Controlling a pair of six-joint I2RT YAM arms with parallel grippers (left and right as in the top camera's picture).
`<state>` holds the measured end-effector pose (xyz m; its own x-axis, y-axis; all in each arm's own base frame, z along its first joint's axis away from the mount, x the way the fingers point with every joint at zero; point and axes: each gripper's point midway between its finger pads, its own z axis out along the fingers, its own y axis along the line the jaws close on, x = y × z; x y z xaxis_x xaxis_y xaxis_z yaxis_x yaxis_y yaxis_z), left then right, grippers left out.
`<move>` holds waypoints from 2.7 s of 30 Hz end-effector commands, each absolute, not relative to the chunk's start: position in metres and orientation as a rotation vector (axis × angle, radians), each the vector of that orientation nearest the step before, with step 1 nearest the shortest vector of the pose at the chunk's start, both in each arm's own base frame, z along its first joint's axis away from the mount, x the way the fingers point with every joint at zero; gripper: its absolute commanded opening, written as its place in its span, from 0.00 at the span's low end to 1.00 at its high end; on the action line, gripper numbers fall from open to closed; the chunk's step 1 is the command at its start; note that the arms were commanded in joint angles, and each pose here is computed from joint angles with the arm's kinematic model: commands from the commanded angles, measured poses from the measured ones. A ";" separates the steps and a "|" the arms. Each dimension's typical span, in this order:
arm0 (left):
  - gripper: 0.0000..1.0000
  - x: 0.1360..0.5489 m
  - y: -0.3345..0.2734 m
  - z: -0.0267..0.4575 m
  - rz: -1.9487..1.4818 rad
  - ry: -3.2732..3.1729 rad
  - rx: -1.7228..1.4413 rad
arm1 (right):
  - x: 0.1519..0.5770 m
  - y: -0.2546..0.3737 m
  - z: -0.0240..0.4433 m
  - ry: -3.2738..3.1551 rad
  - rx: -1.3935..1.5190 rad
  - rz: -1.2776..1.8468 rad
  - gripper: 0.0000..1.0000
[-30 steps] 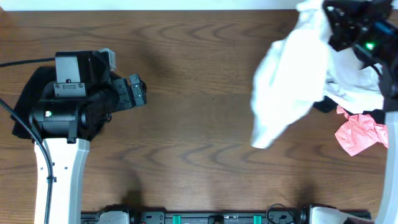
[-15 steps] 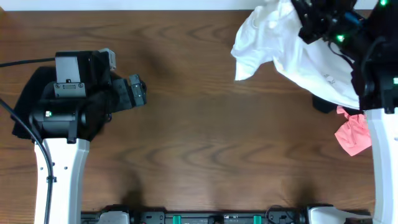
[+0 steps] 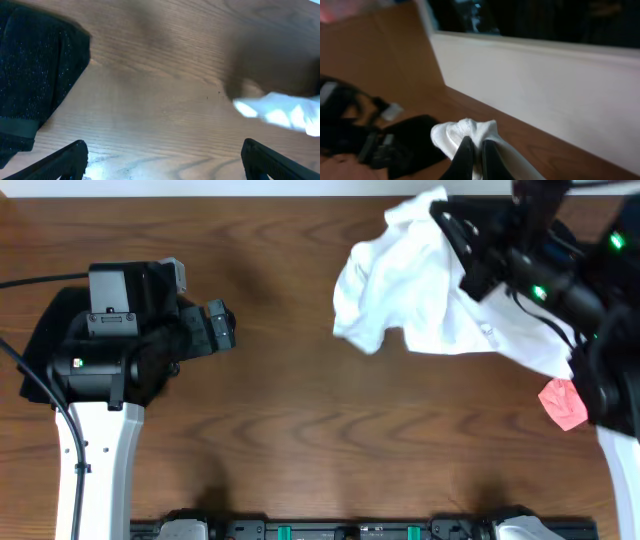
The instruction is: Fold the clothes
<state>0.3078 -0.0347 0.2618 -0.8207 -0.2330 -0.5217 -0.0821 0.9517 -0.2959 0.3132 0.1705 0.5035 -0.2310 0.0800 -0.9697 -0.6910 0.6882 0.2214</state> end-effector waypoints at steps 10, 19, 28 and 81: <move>0.98 0.311 -0.026 0.266 -0.281 2.511 -0.217 | 0.289 0.193 0.488 1.733 -0.588 0.883 0.01; 0.98 0.313 -0.026 0.267 -0.282 2.501 -0.215 | 0.374 0.229 0.385 1.990 -0.617 0.884 0.01; 0.98 0.310 -0.026 0.265 -0.284 2.516 -0.217 | 0.431 0.262 0.283 2.170 -0.647 0.787 0.70; 0.98 0.308 -0.034 0.238 -0.336 2.641 -0.227 | 0.377 0.169 0.012 2.777 -0.395 0.374 0.12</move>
<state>0.3075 -0.0324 0.2328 -0.8793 -0.2335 -0.4152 -0.1256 0.9544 -0.2708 0.3751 0.1641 0.0046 -0.9231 -0.2173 -0.3172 -0.2923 0.9326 0.2116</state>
